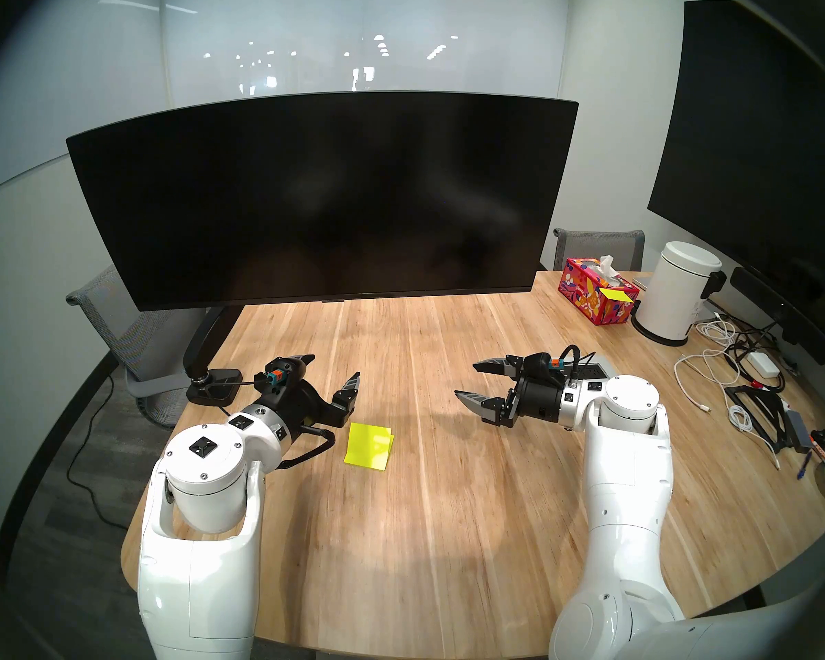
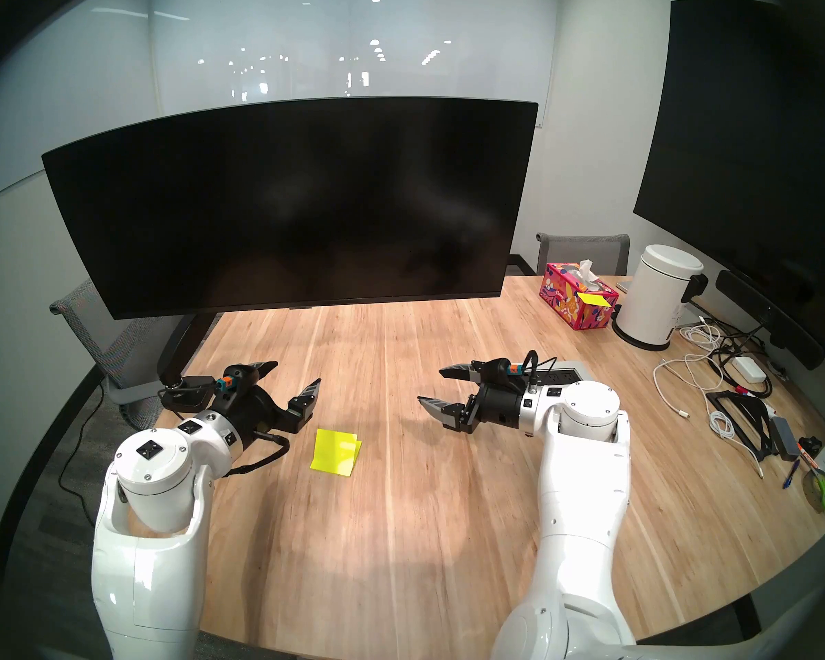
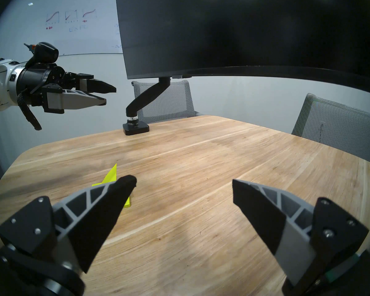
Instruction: Peel one sticky note off the pad and stick it onto the monitor, then press it flat
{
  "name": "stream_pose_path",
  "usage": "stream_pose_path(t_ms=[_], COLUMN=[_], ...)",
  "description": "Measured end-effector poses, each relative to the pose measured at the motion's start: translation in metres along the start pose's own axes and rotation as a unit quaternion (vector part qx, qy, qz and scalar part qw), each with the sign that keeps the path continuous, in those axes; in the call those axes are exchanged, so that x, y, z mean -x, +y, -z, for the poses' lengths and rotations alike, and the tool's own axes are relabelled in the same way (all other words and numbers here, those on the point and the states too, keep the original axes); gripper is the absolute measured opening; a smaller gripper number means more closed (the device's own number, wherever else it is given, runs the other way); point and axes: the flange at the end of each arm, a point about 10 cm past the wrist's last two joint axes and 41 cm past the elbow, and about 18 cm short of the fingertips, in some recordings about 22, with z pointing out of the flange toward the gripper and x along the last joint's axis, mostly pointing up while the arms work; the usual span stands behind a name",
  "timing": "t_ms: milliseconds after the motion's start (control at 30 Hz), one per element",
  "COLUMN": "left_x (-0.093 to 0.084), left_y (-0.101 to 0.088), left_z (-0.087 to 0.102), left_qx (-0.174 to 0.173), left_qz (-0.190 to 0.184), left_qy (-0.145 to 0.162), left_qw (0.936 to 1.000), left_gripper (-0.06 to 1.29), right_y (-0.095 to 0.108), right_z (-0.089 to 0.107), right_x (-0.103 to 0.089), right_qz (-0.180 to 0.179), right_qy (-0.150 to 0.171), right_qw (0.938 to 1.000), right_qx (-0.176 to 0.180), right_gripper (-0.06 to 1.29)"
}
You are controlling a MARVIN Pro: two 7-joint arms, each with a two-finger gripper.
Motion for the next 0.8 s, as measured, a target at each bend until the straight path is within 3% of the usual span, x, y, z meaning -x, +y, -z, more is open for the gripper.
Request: stream_pose_path(t_ms=[800], left_x=[-0.0001], left_y=[0.0003], left_z=[0.0003], left_qx=[0.003], left_qz=[-0.002], left_qy=[0.002], left_qw=[1.0000], left_gripper=[1.23], right_y=[-0.0001], right_z=[-0.0001], right_x=[0.0001], right_qz=[0.000], right_qy=[0.000], right_qw=[1.0000], right_qx=[0.000], right_gripper=[1.23])
